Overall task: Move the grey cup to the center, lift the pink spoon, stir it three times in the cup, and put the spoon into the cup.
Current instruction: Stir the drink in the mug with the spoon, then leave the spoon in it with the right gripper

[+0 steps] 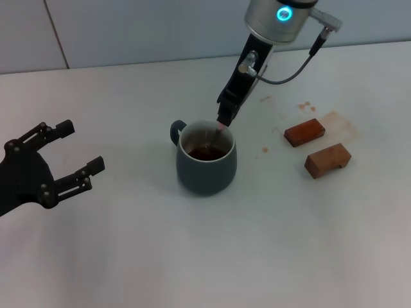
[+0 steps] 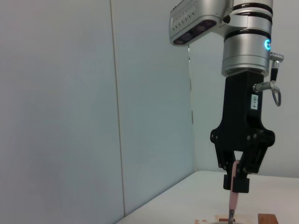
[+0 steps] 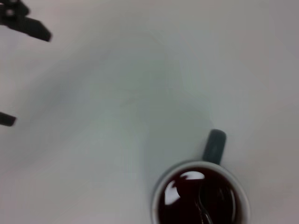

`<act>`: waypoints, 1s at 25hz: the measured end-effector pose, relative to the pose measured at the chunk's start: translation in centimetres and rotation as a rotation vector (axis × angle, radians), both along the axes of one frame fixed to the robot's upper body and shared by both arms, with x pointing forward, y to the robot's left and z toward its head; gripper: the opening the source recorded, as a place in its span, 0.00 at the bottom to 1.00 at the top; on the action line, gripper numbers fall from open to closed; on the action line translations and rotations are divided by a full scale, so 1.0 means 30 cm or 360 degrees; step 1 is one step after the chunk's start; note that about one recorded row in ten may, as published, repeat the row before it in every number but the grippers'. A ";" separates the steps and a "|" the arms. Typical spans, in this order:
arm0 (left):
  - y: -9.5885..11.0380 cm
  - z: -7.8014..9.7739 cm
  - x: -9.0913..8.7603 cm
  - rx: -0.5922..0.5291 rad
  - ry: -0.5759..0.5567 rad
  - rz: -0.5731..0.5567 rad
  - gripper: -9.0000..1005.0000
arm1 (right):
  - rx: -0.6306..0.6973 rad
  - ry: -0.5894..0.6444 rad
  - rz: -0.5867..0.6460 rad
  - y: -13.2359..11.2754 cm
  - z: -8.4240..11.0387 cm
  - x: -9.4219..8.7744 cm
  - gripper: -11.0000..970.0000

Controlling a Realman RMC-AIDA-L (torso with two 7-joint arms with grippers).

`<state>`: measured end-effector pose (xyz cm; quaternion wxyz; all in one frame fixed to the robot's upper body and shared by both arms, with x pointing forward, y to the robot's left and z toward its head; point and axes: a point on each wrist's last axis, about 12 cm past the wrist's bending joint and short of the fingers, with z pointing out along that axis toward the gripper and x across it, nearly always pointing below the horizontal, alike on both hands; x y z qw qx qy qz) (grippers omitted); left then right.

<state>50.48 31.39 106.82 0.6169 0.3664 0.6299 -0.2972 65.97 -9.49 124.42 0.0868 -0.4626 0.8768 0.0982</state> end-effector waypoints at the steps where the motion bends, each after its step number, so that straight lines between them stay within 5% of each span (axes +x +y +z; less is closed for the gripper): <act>1: 0.001 -0.001 -0.001 0.0000 0.0002 0.0000 0.85 | -0.0013 0.0007 -0.0001 0.000 0.002 -0.002 0.13; 25: 0.003 -0.004 -0.009 -0.0003 0.0007 -0.0003 0.85 | 0.0038 -0.0030 0.0035 0.043 0.034 0.001 0.13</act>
